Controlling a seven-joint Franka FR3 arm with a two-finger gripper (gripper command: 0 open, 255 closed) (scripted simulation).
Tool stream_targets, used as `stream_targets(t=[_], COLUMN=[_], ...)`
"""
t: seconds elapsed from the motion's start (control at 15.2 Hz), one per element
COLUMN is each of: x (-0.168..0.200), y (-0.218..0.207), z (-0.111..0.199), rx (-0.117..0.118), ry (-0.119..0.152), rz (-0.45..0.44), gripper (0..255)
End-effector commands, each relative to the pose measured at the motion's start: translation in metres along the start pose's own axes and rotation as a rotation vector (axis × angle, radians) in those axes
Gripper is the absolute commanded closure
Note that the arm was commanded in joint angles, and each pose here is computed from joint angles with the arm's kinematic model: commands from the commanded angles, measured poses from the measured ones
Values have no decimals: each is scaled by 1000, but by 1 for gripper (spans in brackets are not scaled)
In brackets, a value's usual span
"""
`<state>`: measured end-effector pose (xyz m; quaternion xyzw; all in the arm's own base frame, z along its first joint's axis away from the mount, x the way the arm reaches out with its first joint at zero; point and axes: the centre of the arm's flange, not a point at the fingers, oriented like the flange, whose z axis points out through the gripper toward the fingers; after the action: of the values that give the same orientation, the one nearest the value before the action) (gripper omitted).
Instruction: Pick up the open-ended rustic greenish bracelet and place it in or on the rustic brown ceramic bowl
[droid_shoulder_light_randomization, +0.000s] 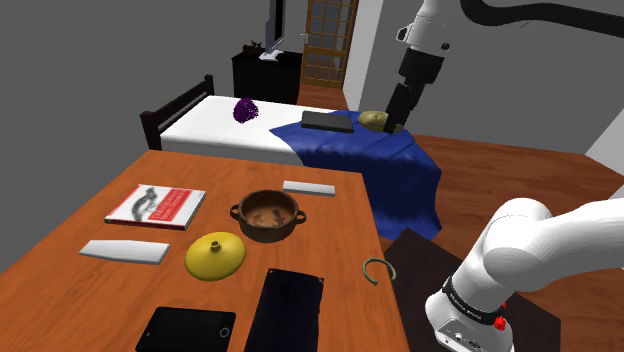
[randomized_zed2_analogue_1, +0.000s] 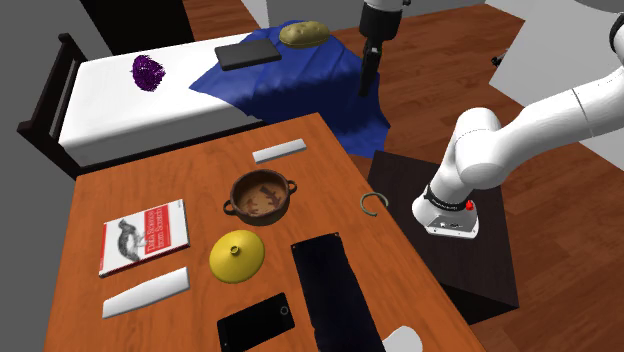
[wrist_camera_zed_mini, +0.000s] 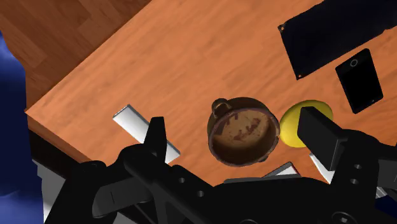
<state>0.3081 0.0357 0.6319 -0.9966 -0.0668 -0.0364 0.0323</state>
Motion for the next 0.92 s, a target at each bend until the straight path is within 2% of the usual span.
stream_targets(t=[0.0, 0.86], x=[0, -7], y=[0, 66], z=[0, 170], rx=[0, 204], ry=[0, -200], rz=[0, 121], gripper=[0, 0])
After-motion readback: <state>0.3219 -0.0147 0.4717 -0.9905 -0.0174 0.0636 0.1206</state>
